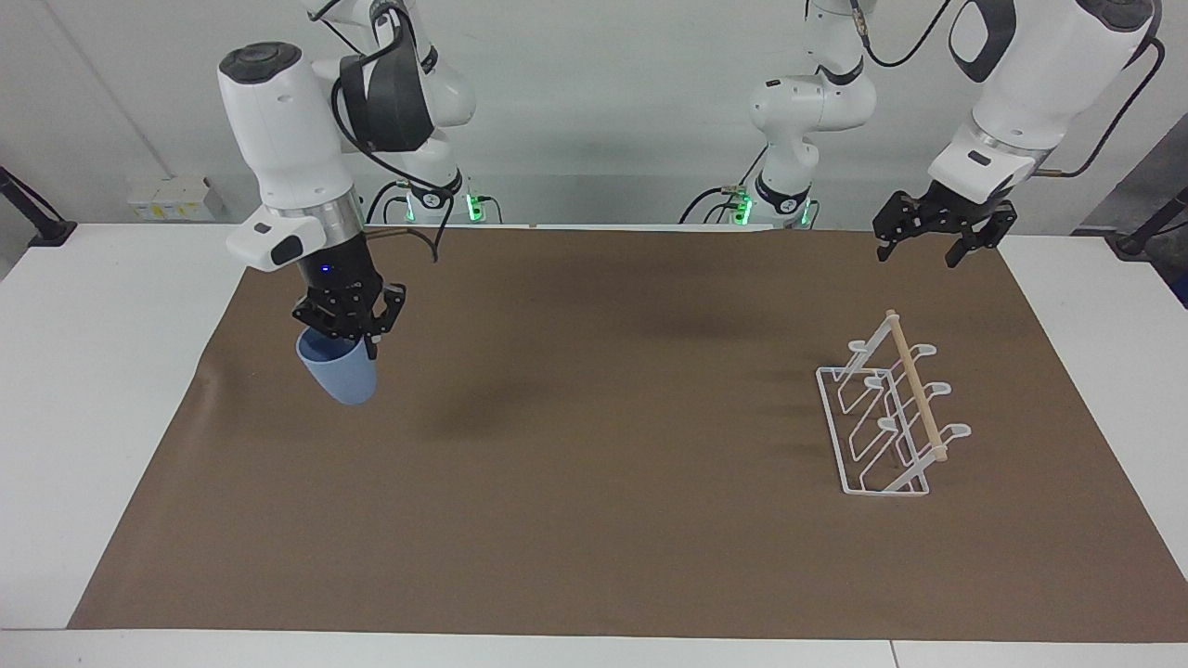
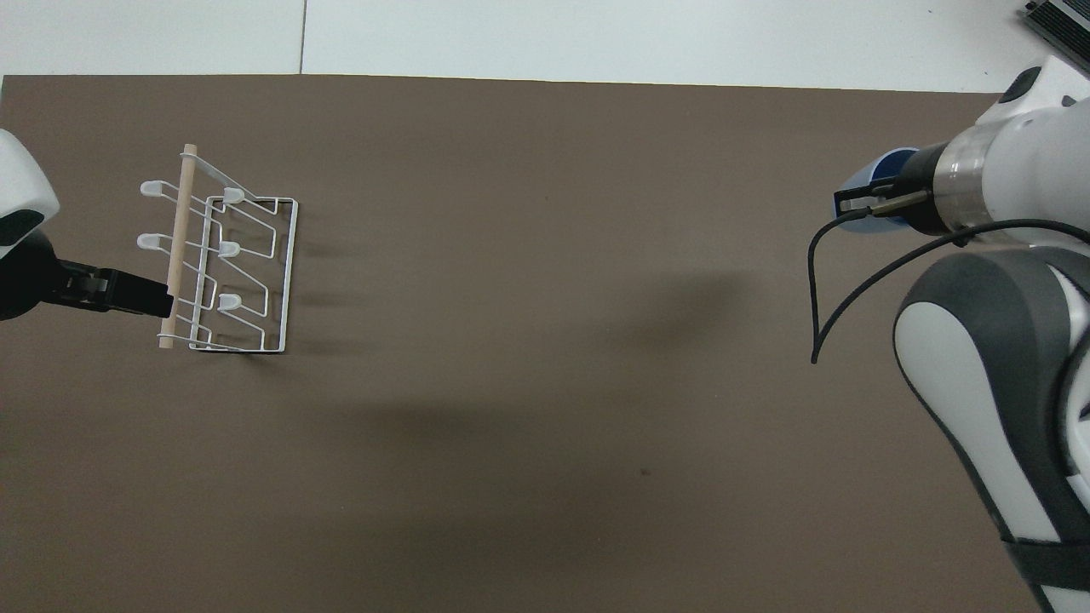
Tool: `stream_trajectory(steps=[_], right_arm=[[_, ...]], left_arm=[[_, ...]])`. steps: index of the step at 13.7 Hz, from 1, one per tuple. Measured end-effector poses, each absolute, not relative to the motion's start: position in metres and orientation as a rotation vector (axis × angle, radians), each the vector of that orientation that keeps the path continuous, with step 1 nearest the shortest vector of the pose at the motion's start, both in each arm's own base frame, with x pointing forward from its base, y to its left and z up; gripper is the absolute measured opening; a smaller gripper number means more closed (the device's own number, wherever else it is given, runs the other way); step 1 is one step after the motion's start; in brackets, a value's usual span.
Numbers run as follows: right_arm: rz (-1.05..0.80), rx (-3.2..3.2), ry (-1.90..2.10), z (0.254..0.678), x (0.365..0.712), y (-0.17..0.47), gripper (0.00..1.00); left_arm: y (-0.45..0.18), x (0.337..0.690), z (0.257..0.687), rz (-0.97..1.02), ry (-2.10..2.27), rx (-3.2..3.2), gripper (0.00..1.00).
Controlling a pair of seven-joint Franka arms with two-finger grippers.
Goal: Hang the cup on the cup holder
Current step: 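Carry the cup toward the left gripper while the left gripper approaches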
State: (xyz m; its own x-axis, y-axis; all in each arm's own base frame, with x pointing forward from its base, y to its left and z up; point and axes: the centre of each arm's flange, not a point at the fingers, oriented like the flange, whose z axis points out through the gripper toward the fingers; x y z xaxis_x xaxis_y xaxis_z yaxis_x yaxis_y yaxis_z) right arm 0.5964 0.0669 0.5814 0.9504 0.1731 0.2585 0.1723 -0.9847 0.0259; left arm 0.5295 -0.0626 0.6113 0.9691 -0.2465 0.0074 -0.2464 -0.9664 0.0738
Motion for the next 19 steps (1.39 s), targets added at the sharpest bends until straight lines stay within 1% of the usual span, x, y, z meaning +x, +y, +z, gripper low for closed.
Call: stream_trajectory(steps=[3,6,8,11,15,17,19], right_arm=[[0.388,3.117,0.266,0.601,0.579,0.069,0.06],[0.391,3.222,0.236,0.606,0.575,0.077,0.06],[0.392,3.317,0.232,0.606,0.573,0.094,0.06],[0.376,3.466,0.232,0.609,0.565,0.137,0.06],[0.286,3.693,0.203,0.617,0.542,0.214,0.06],[0.279,3.813,0.126,0.627,0.533,0.246,0.06],[0.307,3.912,-0.004,0.639,0.522,0.280,0.06]], left_arm=[[-0.072,0.530,0.614,0.044,-0.593,2.908,1.00],[-0.085,0.531,0.617,0.127,-0.956,2.765,1.00],[-0.101,0.531,0.620,0.192,-1.170,2.631,1.00],[-0.125,0.528,0.624,0.285,-1.369,2.450,1.00],[-0.159,0.524,0.624,0.390,-1.575,2.257,1.00],[-0.181,0.519,0.620,0.423,-1.693,2.174,1.00],[-0.211,0.505,0.609,0.439,-1.747,2.095,1.00]])
